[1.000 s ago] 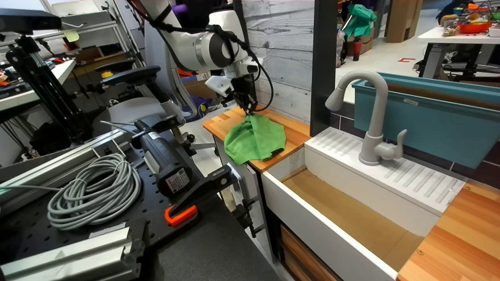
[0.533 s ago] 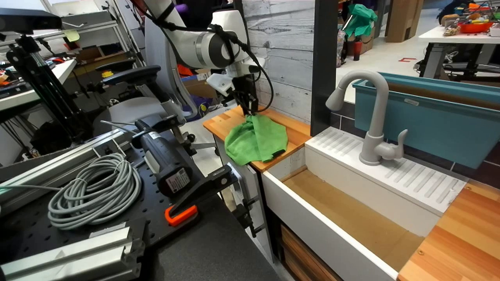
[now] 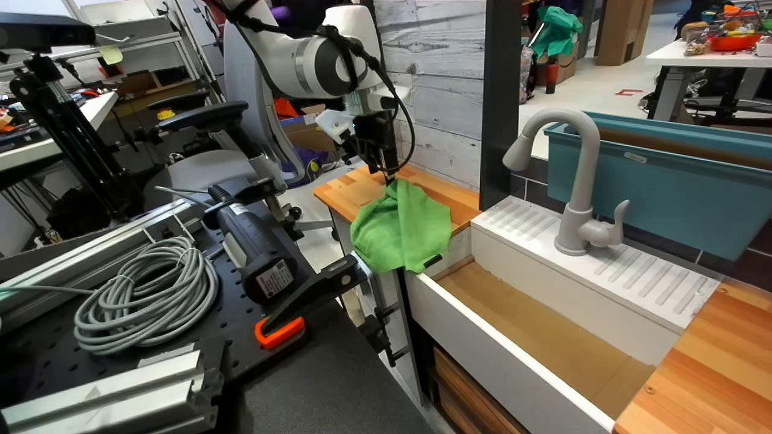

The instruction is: Unfold the green cloth

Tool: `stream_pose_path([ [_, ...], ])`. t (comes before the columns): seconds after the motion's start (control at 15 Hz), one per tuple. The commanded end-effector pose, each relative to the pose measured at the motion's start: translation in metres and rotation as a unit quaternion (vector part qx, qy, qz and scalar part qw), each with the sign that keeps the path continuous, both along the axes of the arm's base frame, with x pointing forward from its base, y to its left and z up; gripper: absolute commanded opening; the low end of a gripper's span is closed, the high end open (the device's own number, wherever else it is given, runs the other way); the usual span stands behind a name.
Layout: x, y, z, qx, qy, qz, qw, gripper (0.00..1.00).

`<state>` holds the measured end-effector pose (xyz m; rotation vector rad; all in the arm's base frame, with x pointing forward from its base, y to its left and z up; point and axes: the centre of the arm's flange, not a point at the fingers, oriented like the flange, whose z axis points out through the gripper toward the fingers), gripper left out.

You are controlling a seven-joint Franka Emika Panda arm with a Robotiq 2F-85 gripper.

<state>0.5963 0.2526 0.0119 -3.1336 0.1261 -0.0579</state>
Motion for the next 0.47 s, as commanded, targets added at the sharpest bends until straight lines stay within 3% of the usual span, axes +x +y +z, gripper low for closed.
stream_pose_path([
  [0.0, -0.036, -0.008, 0.051, -0.009, 0.007, -0.02, 0.9997, 1.0],
  [0.13, -0.045, -0.016, 0.055, -0.02, 0.026, -0.017, 0.9993, 1.0],
  [0.2, -0.022, -0.005, 0.033, -0.006, 0.011, -0.011, 0.9999, 1.0],
  [0.4, -0.034, -0.013, 0.041, -0.013, 0.022, -0.014, 0.9996, 1.0],
])
